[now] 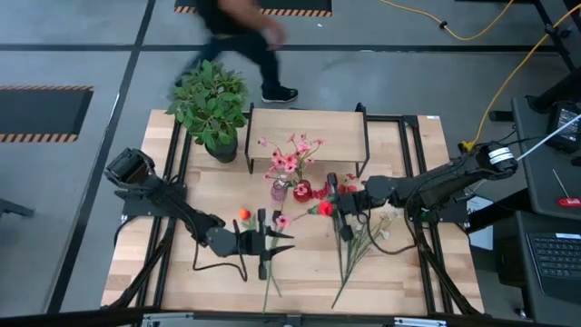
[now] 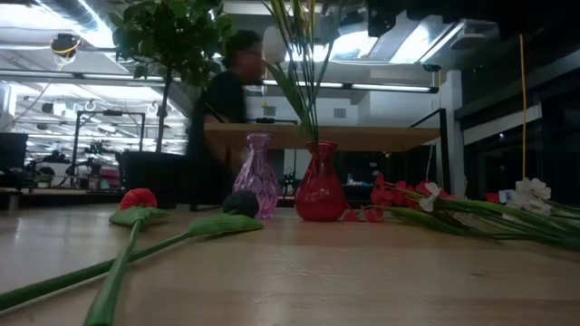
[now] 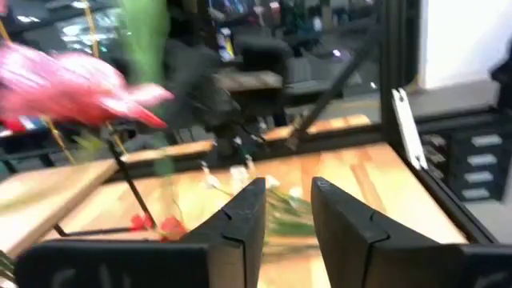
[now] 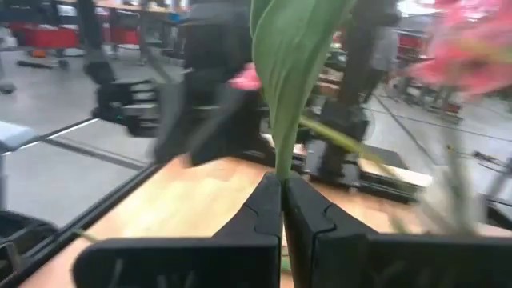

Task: Pick and place flowers into a vace then onto a shelf
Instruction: Put the red flower into the red vase

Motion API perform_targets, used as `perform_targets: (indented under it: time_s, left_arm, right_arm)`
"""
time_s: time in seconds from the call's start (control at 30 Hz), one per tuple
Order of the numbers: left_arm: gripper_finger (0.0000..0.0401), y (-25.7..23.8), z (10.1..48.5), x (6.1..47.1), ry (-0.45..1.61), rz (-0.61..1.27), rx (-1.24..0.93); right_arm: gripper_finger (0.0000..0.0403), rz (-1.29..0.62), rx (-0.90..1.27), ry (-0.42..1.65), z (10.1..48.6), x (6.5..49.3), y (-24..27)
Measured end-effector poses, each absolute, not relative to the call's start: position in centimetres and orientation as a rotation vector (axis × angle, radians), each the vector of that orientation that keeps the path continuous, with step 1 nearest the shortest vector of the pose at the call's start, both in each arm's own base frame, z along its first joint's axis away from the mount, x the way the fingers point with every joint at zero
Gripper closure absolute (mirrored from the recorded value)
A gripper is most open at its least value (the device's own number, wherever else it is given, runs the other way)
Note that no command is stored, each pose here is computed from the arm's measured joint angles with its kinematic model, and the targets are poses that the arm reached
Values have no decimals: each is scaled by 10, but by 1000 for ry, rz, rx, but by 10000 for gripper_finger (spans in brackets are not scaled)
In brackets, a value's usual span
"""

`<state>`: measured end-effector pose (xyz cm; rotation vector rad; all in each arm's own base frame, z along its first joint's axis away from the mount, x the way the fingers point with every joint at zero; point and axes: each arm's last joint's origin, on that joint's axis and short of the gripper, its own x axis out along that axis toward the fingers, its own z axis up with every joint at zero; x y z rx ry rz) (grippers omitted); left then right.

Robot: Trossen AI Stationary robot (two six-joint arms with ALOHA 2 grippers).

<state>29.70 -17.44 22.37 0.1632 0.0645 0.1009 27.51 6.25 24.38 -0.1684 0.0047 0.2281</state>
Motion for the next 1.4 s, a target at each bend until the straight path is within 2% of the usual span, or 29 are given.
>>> perform_targets:
  time_s: [0.33, 0.87, 1.4]
  left_arm:
    - [395, -185, 213, 284, 198, 55, 161]
    - [398, -184, 211, 283, 210, 86, 130]
    - [398, -184, 211, 283, 210, 87, 129]
  right_arm:
    - [403, 90, -168, 5, 260, 266, 28]
    - [403, -1, -168, 60, 275, 244, 7]
    - [403, -46, -163, 152, 248, 266, -5]
